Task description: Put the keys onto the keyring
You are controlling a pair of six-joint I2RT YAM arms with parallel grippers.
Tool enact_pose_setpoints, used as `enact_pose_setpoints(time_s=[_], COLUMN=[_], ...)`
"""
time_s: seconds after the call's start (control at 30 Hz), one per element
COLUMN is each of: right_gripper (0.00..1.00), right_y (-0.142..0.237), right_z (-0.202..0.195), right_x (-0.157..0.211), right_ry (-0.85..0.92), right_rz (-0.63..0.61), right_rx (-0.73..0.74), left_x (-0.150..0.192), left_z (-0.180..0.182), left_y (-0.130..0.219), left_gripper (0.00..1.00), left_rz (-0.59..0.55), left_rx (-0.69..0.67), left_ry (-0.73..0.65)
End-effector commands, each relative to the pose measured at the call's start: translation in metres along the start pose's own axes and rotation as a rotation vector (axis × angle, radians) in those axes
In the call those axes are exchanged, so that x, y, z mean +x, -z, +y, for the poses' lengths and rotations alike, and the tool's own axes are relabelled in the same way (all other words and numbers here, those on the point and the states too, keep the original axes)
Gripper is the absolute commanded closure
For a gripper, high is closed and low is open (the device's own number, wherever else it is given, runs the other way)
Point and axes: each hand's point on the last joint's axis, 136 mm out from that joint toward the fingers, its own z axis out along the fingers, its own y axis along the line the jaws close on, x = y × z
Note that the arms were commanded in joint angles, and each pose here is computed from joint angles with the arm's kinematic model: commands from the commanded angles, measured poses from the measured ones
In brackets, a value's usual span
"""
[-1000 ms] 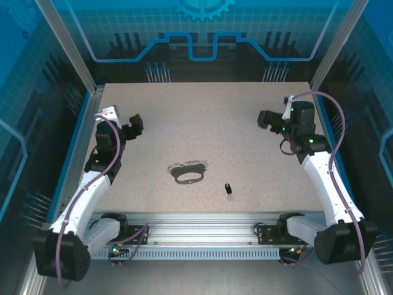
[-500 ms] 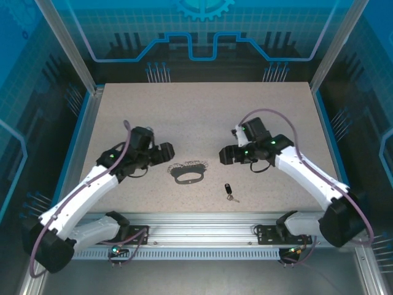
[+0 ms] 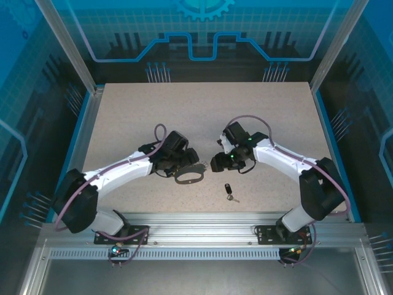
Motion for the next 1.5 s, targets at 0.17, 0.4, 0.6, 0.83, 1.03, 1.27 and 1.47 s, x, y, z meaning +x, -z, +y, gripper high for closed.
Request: enact_pose_setpoints(time_s=[0.17, 0.4, 0.6, 0.83, 1.03, 1.27, 1.47], right_gripper=[0.47, 0.56, 0.62, 0.63, 0.67, 0.7, 0.7], right_y=[-0.02, -0.036, -0.046, -0.052, -0.054, -0.057, -0.064], right_z=[0.022, 0.028, 0.033, 0.032, 0.039, 0.04, 0.028], right_x=[-0.017, -0.017, -0.014, -0.021, -0.03, -0.03, -0.022], right_ry=[0.01, 0.003, 0.02, -0.005, -0.052, -0.026, 0.077], right_rz=[0.027, 0.061, 0.08, 0.072, 0.062, 0.064, 0.091], right_rx=[-0.076, -0.091, -0.068, -0.053, -0.065, 0.014, 0.16], left_x=[-0.005, -0.017, -0.031, -0.042, -0.044, -0.051, -0.054], left_z=[-0.01, -0.003, -0.003, -0.019, -0.045, -0.05, -0.044], left_y=[-0.039, -0.06, -0.071, -0.059, -0.027, 0.009, 0.024], left_gripper=[0.1, 0.1, 0.1, 0.11, 0.11, 0.1, 0.09], left_rz=[0.043, 0.053, 0.059, 0.055, 0.043, -0.017, -0.036], left_rx=[0.065, 0.067, 0.071, 0.131, 0.241, 0.259, 0.226], left_ry=[0.119, 0.154, 0.132, 0.093, 0.097, 0.071, 0.038])
